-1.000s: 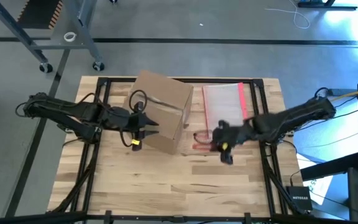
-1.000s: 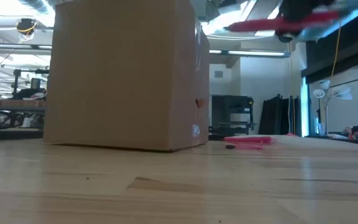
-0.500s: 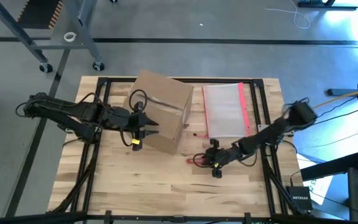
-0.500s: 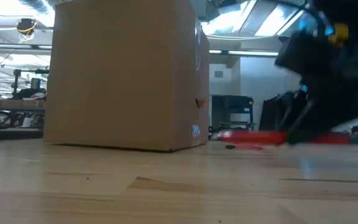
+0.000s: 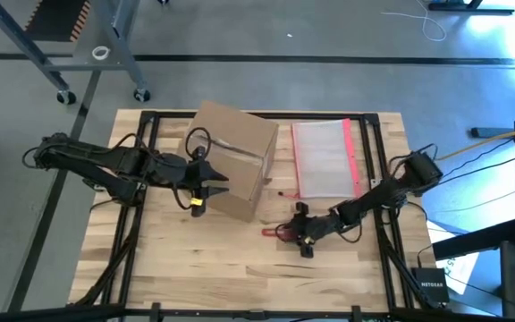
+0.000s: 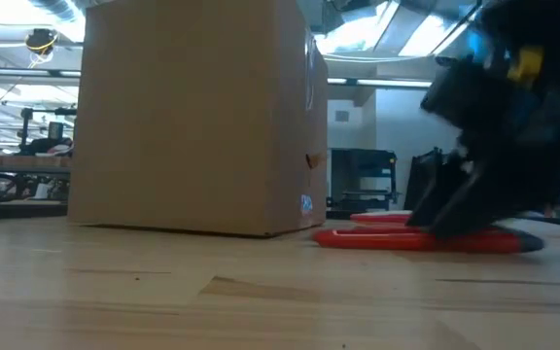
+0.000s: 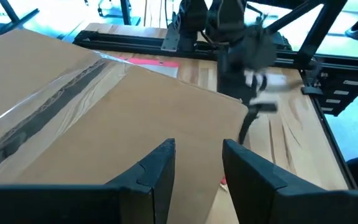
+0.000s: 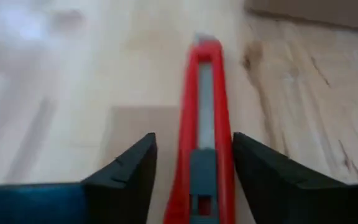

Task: Unpack boxes
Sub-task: Open the cardboard box using the utility knife

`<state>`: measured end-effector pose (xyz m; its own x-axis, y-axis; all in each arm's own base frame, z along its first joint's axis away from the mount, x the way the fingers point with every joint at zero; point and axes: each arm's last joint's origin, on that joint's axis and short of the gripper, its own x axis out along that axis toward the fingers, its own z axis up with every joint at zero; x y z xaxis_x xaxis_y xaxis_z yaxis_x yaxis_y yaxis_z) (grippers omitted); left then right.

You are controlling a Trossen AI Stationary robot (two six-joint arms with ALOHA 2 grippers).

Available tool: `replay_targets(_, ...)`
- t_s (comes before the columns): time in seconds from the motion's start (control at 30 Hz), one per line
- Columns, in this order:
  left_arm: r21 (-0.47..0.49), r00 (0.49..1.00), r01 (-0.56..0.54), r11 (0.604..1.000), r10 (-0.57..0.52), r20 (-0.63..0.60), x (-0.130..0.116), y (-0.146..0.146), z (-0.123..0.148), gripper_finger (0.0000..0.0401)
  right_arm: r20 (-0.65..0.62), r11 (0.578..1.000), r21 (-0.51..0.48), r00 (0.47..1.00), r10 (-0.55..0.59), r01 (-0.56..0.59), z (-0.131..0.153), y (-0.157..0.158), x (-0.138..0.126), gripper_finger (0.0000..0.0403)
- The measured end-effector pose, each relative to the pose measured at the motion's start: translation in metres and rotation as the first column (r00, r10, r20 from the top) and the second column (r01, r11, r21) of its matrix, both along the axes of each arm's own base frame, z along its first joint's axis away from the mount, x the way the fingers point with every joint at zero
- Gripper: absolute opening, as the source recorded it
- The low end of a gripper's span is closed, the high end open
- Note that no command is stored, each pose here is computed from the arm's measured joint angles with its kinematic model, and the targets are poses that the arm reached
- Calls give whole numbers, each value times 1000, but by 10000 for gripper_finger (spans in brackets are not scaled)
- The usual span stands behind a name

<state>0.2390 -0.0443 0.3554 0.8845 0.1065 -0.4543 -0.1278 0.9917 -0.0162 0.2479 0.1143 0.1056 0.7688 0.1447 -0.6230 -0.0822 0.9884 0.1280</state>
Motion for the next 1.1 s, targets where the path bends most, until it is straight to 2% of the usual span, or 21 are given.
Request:
replay_targets(0.1,-4,1000,-2,1000,2,0,0,0,0,127,-34,1000,7,999,28,-28,14,6,-11,230)
replay_targets(0.17,-5,1000,-3,1000,3,-1,0,0,0,127,-60,998,-62,998,9,-13,9,9,-19,235)
replay_targets(0.23,-6,1000,-3,1000,3,0,0,0,0,127,7,993,-115,999,-37,38,7,11,-24,236)
replay_targets(0.3,-6,1000,-4,1000,4,0,0,0,0,127,88,991,-97,992,-87,96,2,13,-26,234)
replay_targets(0.43,-15,1000,-9,1000,9,0,0,0,0,127,144,986,-45,978,-151,159,-13,17,-34,232)
replay_targets(0.63,-18,1000,-19,1000,19,-1,0,1,-1,127,122,978,49,971,-206,202,-20,37,-26,231)
replay_targets(0.83,6,998,-58,998,58,0,0,2,-1,127,142,944,-42,938,-318,326,-30,41,-24,231)
replay_targets(1.1,4,998,-60,998,60,3,0,2,-1,127,137,969,38,959,-248,245,-26,50,-26,231)
